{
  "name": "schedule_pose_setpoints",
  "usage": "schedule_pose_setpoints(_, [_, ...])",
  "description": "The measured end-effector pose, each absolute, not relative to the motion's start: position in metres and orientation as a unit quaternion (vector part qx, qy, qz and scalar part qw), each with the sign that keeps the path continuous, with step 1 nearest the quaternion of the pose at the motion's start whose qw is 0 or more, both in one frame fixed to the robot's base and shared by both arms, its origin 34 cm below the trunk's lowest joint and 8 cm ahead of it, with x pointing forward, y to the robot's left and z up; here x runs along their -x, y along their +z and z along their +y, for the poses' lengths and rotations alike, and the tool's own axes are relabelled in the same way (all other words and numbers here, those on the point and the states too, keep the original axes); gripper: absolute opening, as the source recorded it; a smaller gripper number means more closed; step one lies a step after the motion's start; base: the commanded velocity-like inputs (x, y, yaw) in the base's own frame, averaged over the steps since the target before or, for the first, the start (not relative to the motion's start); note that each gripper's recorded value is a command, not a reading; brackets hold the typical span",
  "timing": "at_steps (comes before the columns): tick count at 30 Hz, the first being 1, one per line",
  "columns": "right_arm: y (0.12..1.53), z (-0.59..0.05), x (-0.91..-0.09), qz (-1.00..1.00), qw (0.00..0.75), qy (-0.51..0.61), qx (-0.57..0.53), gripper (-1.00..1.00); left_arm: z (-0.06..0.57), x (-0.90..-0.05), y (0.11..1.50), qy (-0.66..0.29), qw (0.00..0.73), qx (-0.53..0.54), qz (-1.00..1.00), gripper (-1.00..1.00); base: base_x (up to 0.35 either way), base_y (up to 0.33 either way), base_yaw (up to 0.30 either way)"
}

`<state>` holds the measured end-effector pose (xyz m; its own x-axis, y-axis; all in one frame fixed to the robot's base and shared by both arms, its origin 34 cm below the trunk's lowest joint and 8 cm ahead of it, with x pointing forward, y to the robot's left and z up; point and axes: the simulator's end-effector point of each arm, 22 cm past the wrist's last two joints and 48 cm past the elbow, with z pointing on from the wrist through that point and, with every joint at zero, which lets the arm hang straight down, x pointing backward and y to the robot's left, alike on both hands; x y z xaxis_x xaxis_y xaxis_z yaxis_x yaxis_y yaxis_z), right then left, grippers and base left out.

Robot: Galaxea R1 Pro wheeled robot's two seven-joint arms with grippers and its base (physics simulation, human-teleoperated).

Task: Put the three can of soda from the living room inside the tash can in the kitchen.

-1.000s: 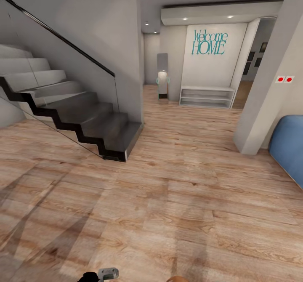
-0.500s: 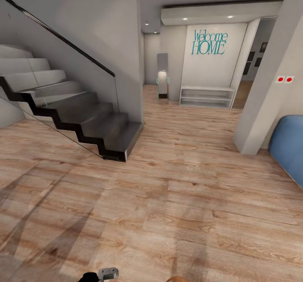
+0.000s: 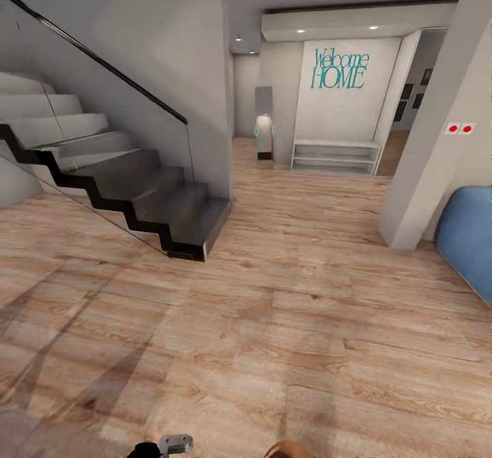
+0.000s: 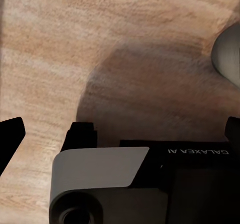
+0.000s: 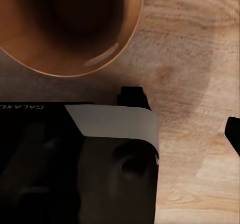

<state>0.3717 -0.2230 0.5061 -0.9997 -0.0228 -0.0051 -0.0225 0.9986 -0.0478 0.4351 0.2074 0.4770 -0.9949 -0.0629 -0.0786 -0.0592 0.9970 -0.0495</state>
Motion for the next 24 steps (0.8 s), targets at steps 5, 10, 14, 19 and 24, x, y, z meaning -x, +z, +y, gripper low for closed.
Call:
schedule_pose_setpoints(5, [0.5061, -0.2235, -0.3717, 1.000, 0.003, -0.024, 0.011, 1.00, 0.2077, -0.4352, 0.4770, -0.023, 0.040, 0.030, 0.998, 1.00, -0.104, 0.000, 0.000])
schedule_pose_setpoints(10, [0.5061, -0.2238, -0.3715, 1.000, 0.003, -0.025, 0.011, 1.00, 0.2083, -0.4351, 0.4770, -0.021, 0.040, 0.029, 0.999, 1.00, -0.038, 0.000, 0.000])
schedule_pose_setpoints(14, [0.5061, -0.2238, -0.3717, 1.000, 0.003, -0.025, 0.010, 1.00, 0.2085, -0.4356, 0.4771, -0.021, 0.041, 0.029, 0.999, 1.00, -0.040, 0.000, 0.000])
schedule_pose_setpoints(19, [0.5061, -0.2238, -0.3717, 1.000, 0.003, -0.024, 0.010, 1.00, 0.2084, -0.4356, 0.4770, -0.021, 0.041, 0.029, 0.999, 1.00, -0.039, 0.000, 0.000])
schedule_pose_setpoints(24, [0.5061, -0.2239, -0.3717, 1.000, 0.003, -0.024, 0.010, 1.00, 0.2086, -0.4356, 0.4770, -0.021, 0.041, 0.029, 0.999, 1.00, -0.017, 0.000, 0.000])
